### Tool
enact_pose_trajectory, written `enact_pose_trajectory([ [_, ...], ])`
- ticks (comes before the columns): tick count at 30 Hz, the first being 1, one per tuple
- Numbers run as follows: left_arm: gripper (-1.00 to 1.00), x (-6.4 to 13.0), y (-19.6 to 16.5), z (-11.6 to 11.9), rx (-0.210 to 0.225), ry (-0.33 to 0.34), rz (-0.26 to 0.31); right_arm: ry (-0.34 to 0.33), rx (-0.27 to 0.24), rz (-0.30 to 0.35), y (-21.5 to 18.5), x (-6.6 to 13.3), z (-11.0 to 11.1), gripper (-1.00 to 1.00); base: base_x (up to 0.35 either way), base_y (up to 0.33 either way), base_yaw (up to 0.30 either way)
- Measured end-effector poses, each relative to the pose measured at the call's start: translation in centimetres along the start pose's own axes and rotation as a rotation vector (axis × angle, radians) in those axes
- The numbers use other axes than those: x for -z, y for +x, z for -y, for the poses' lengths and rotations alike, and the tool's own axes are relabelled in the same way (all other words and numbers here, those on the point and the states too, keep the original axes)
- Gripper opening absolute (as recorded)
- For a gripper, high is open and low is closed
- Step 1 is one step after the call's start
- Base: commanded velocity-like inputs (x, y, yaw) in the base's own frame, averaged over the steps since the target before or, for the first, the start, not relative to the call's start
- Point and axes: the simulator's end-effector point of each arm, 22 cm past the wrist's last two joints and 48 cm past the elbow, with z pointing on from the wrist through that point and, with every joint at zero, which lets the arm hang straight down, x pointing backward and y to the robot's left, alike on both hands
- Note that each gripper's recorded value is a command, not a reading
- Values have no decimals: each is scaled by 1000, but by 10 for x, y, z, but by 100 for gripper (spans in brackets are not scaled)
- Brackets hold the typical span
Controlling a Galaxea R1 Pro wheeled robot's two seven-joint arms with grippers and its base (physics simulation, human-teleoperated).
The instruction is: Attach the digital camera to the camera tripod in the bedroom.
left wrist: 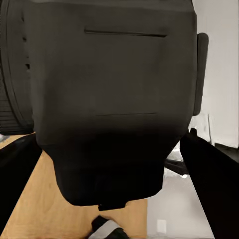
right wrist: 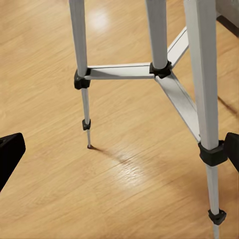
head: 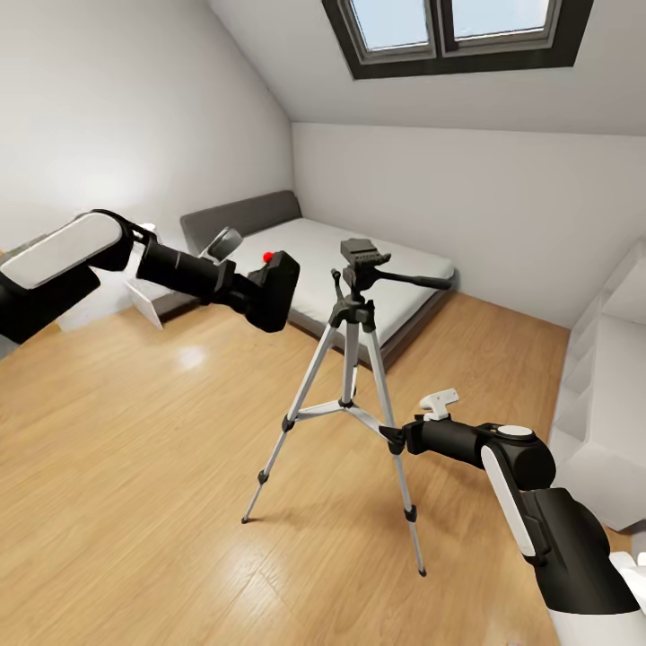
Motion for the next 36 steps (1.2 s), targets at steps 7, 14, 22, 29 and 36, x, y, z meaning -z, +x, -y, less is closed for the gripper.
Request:
enact_pose_trajectory([
  [7, -100, 6, -15, 23, -24, -58, -30, -1, 0, 0, -2, 5, -2, 100, 0, 0, 0],
  [14, -100, 15, -20, 34, -30, -88, -46, 1, 1, 1, -5, 10, -4, 100, 0, 0, 0],
  [22, -100, 25, -30, 47, -50, -93, -35, -1, 0, -2, -3, 12, -6, 100, 0, 0, 0],
  [29, -100, 31, -35, 49, -56, -96, -23, 0, 1, -1, -3, 12, -6, 100, 0, 0, 0],
  [36, -100, 38, -39, 58, -66, -77, -7, 0, 2, 0, -4, 12, -6, 100, 0, 0, 0],
])
